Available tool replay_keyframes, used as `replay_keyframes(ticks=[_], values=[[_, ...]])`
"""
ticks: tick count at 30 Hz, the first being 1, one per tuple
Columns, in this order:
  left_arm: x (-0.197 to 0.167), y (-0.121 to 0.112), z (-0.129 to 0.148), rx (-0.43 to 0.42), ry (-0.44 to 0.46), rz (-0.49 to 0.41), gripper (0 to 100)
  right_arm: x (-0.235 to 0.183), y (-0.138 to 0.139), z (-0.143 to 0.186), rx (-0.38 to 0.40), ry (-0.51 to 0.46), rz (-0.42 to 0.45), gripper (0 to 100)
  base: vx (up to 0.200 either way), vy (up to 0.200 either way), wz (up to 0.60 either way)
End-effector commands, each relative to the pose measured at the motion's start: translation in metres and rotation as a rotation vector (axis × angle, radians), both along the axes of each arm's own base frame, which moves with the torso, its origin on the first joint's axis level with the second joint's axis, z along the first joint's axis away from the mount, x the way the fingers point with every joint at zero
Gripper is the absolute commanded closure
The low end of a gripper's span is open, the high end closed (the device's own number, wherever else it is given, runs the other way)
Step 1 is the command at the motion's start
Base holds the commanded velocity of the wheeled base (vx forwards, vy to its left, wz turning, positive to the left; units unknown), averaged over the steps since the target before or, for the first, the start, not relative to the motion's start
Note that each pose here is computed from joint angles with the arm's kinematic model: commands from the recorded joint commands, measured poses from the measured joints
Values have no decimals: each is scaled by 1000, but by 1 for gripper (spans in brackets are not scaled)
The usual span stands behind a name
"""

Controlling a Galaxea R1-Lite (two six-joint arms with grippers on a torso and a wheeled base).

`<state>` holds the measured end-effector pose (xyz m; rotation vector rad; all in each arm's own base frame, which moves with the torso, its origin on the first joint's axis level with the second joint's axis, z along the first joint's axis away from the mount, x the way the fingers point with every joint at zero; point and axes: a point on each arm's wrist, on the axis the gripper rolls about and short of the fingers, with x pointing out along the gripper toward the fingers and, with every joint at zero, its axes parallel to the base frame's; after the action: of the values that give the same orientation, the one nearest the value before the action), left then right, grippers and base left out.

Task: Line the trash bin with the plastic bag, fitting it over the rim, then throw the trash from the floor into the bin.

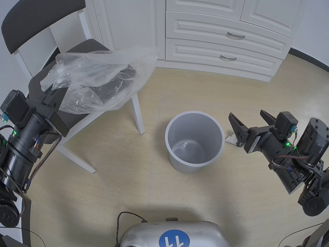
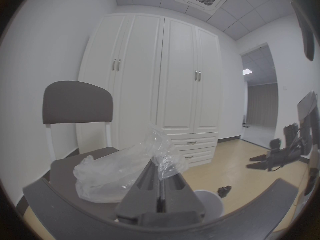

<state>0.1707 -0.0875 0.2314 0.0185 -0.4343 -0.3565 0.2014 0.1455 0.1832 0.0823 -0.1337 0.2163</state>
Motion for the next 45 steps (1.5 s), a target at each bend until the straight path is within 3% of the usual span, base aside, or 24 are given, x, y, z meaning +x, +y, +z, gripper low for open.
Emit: replay_keyframes(ticks=[1,6,14,18,20,26,36,45], values=[[-17,-11,1,-6,-13,-96,100,-4,9,-12,-25,33,32,0,0,0,0],[-24,-16,1,-6,-14,-140,100,-4,10,-16,-38,49,35,0,0,0,0],[-46,-36,-7,8,13,-300,100,-3,11,-10,-14,30,34,0,0,0,0],[-49,-40,-9,6,22,-313,100,-1,12,-6,20,26,38,0,0,0,0],[-55,-44,-8,-2,25,-334,100,-2,12,9,91,99,52,0,0,0,0],[-58,-45,-9,-3,24,-348,100,-10,8,25,128,322,52,0,0,0,0],[-68,-49,-7,-10,15,-404,100,-5,13,14,104,366,47,0,0,0,0],[-76,-47,-2,-28,-7,-439,100,-8,15,-6,33,421,51,0,0,0,0]])
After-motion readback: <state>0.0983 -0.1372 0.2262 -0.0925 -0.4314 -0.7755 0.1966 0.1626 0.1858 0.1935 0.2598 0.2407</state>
